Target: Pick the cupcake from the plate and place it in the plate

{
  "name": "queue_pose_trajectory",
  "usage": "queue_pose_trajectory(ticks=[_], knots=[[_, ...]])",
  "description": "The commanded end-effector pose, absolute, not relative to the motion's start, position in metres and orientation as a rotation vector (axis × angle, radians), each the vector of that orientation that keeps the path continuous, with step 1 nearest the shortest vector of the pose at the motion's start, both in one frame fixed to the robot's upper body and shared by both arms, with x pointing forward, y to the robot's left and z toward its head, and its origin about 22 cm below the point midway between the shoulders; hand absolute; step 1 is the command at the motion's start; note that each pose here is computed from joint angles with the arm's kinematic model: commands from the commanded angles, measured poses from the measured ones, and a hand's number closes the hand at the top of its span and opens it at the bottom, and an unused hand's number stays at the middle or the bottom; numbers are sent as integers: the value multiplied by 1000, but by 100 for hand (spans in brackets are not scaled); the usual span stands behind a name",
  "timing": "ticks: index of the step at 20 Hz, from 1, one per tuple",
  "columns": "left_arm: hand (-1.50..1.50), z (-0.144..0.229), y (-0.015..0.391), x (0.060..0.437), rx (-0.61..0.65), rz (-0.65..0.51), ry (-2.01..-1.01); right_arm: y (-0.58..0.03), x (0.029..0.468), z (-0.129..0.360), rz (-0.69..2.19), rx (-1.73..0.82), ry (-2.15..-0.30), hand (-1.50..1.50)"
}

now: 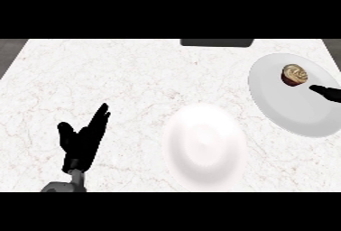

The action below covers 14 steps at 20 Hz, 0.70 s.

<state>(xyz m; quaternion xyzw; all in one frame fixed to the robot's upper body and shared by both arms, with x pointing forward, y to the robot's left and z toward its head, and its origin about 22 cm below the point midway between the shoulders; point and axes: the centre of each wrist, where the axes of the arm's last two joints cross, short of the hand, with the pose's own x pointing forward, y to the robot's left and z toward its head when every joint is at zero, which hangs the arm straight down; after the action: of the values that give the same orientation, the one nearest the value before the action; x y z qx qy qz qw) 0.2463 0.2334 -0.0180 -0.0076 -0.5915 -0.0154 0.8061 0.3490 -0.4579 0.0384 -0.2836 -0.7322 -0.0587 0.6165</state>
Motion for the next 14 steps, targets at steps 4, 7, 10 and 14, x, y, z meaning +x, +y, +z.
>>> queue_pose_trajectory(ticks=[4,7,10,14], knots=[[0,-28,231,237,-14,-13,-1194,-519,290,34,-70,-429,-1701,-150],[0,-44,235,242,-1,1,-1200,-519,270,10,-20,-400,-1702,-150],[0,-42,239,238,-10,-15,-1196,-537,256,20,19,-388,-1694,-150],[0,-47,247,228,-1,-13,-1185,-549,232,14,117,-412,-1672,-150]])
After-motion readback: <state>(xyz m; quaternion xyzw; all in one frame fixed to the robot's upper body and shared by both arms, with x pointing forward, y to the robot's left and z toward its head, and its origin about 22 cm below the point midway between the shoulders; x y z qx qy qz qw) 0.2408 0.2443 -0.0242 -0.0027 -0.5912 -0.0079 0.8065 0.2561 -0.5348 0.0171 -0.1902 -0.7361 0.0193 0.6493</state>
